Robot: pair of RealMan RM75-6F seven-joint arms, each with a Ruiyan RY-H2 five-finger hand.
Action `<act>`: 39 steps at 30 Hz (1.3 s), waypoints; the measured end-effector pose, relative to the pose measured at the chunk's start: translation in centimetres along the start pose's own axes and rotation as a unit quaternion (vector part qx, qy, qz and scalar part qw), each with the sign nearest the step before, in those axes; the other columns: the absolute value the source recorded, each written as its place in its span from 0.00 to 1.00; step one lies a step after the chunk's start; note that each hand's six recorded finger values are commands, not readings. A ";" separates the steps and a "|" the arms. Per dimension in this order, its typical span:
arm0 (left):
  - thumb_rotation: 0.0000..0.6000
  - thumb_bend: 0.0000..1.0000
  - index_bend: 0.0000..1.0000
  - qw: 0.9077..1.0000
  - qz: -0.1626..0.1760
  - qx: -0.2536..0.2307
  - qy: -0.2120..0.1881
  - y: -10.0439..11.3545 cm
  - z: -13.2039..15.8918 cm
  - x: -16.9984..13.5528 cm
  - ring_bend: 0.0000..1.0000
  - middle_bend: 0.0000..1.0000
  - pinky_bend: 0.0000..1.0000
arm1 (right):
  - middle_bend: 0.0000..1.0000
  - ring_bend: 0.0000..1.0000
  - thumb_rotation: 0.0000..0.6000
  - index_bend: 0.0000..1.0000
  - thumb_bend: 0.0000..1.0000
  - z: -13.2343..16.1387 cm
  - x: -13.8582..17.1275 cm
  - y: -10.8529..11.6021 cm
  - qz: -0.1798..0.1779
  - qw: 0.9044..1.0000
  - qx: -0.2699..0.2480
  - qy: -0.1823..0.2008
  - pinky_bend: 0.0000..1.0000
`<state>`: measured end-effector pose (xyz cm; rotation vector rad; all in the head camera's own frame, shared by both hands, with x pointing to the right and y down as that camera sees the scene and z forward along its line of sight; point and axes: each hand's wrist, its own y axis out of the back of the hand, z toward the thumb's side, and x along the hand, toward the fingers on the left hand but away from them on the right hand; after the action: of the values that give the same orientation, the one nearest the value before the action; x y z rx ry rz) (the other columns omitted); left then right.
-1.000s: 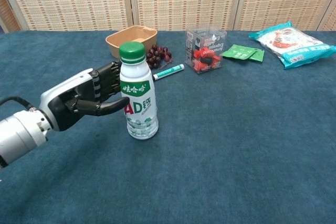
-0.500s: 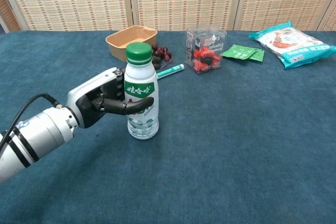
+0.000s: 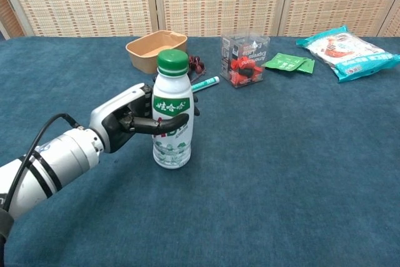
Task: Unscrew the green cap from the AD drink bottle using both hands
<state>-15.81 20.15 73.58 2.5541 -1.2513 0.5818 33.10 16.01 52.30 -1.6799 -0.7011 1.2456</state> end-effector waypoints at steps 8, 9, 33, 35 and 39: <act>1.00 0.73 0.65 1.000 0.006 -0.010 0.016 -1.1 -0.4 0.2 0.27 0.69 0.05 | 0.00 0.00 1.00 0.20 0.26 4.4 -3.5 -0.6 0.046 0.995 0.004 0.087 0.00; 1.00 0.73 0.65 1.000 0.006 -0.012 0.016 -1.2 -0.4 0.3 0.27 0.69 0.05 | 0.00 0.00 1.00 0.22 0.26 5.1 -4.0 -0.6 0.053 0.994 0.003 0.100 0.00; 1.00 0.74 0.68 1.000 0.011 -0.008 0.003 -2.7 0.5 0.5 0.29 0.72 0.05 | 0.00 0.00 1.00 0.20 0.25 15.4 -10.0 -0.9 0.106 0.978 0.005 0.182 0.00; 1.00 0.75 0.68 1.000 0.012 -0.004 0.004 -2.8 0.3 0.6 0.29 0.72 0.05 | 0.00 0.00 1.00 0.21 0.25 15.7 -10.0 -1.0 0.107 0.977 0.005 0.182 0.00; 1.00 0.75 0.68 1.000 0.011 -0.001 0.006 -3.0 0.1 0.7 0.29 0.72 0.05 | 0.00 0.00 1.00 0.21 0.25 16.0 -10.1 -1.2 0.109 0.977 0.007 0.182 0.00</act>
<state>-13.03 21.39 73.69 2.5341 -1.2784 0.5978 14.78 13.29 56.35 -1.9449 -0.2911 1.0426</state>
